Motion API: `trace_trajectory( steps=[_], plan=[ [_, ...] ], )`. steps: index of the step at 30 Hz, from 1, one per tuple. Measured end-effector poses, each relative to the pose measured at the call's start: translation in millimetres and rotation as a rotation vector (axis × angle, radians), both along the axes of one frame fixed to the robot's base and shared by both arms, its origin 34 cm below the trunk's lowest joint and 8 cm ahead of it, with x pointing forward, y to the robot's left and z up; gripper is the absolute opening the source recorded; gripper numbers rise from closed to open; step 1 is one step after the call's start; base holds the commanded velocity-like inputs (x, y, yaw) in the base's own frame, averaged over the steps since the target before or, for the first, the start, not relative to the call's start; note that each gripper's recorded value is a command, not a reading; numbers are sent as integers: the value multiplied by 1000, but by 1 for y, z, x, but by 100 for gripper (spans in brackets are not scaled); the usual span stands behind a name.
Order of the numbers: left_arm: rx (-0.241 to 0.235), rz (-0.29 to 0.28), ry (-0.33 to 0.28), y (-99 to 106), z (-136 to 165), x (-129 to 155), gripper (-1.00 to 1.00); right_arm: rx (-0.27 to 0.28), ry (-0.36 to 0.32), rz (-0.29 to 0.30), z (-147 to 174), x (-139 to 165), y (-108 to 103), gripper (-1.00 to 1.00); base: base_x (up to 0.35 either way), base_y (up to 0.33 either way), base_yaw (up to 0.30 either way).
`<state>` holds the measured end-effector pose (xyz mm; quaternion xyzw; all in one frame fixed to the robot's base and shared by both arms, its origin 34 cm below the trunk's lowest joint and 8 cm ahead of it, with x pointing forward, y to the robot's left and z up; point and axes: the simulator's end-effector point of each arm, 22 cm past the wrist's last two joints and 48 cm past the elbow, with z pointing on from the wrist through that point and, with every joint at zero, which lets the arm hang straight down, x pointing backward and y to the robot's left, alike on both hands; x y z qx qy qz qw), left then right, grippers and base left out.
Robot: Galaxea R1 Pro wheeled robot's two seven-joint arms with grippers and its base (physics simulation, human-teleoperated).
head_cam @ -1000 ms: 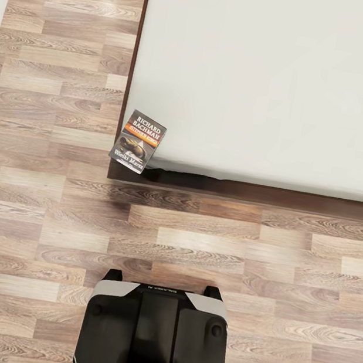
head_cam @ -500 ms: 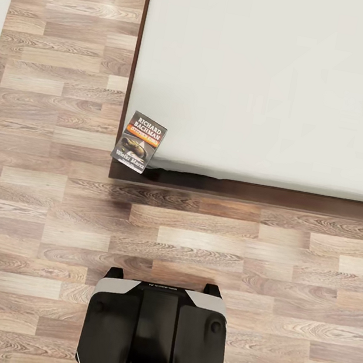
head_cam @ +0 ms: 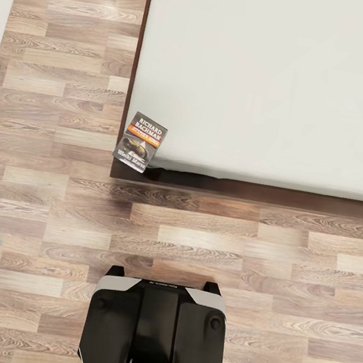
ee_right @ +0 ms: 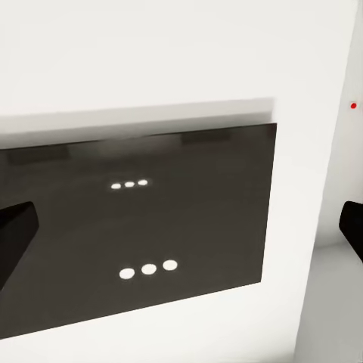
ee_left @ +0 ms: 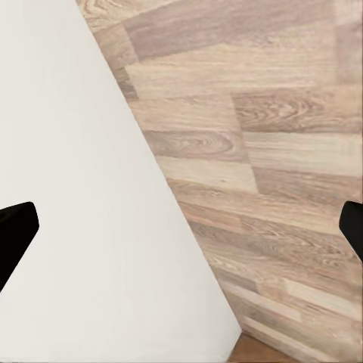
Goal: In the bedroom, move the book from the bed onto either nightstand, and place the two sandals side by side next to the bed.
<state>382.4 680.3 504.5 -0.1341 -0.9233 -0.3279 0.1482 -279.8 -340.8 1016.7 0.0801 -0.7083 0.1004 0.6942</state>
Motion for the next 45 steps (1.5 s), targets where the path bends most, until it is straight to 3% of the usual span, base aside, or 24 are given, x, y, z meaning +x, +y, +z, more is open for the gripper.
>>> trace_trajectory(
  steps=[4,5,7,8,10,11,15,16,19,29,40,45],
  plan=[
    [-85,58,126,-42,-5,-89,100,0,-8,1,1,-1,-1,100,0,0,0],
    [-86,56,127,-42,-5,-89,100,0,-8,1,1,-1,-1,100,0,0,0],
    [-125,83,191,-67,-2,-137,100,0,-14,1,1,-2,-1,100,0,0,0],
    [-126,82,192,-68,-1,-138,100,0,-14,1,2,-2,-1,100,0,0,0],
    [-160,107,252,-91,6,-184,100,0,-18,2,2,-2,-1,100,0,0,0],
    [-161,105,254,-92,6,-185,100,0,-18,2,2,-3,-1,100,0,0,0],
    [-204,146,356,-126,31,-263,100,0,-23,3,4,-4,-2,100,0,0,0],
    [-205,145,357,-127,32,-264,100,0,-23,3,4,-4,-2,100,0,0,0],
    [-225,178,393,-143,51,-307,100,-1,-26,8,6,-5,-6,100,0,0,0],
    [-242,231,416,-162,87,-365,100,-8,-88,23,-1,-6,-17,100,0,0,0],
    [-234,244,474,-161,127,-409,100,-15,-147,36,-8,-6,-25,100,0,0,0],
    [-226,247,514,-158,149,-431,100,-16,-198,58,-24,0,-41,100,0,0,0]
  ],
)
